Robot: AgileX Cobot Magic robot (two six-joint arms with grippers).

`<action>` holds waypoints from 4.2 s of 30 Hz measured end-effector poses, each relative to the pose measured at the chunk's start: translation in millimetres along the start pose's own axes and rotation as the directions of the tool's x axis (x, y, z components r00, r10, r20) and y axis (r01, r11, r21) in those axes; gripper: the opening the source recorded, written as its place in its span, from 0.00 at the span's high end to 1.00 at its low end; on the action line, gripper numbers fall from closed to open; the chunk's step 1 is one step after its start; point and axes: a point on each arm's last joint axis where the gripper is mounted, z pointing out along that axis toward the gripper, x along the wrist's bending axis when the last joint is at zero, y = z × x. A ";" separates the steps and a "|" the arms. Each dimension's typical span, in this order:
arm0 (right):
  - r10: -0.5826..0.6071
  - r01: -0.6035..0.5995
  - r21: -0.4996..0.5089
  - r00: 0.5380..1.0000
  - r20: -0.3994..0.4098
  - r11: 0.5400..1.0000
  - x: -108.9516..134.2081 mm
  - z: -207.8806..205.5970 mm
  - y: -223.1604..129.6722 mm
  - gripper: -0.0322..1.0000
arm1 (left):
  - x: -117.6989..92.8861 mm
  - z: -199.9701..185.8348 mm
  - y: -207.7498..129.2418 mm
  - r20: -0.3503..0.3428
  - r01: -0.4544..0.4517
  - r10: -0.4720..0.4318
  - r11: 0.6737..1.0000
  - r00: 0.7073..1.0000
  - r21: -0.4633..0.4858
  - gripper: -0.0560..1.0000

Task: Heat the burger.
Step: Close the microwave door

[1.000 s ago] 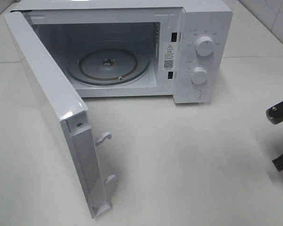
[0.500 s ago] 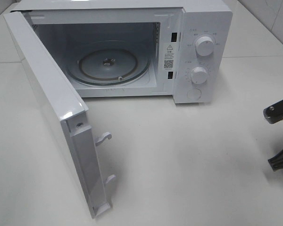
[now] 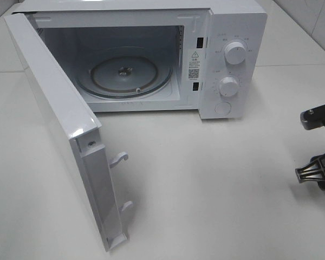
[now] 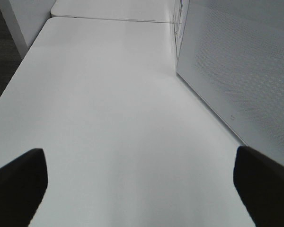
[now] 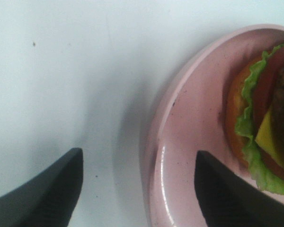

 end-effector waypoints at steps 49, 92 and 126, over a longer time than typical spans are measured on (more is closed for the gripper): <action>0.183 -0.221 -0.156 0.957 -0.226 0.963 -86.8 -145.1 -29.2 0.23 | 0.0 0.0 0.0 0.000 0.000 0.000 1.000 1.000 0.000 0.01; 0.216 -0.345 -0.610 0.936 -0.277 0.713 -92.2 -215.5 -144.3 0.23 | 0.0 0.0 0.0 0.000 0.000 0.000 1.000 1.000 0.000 0.01; 0.232 -0.384 -0.631 0.921 -0.313 0.674 -87.9 -215.5 -162.1 0.23 | 0.0 0.0 0.0 0.000 0.000 0.000 1.000 1.000 0.000 0.01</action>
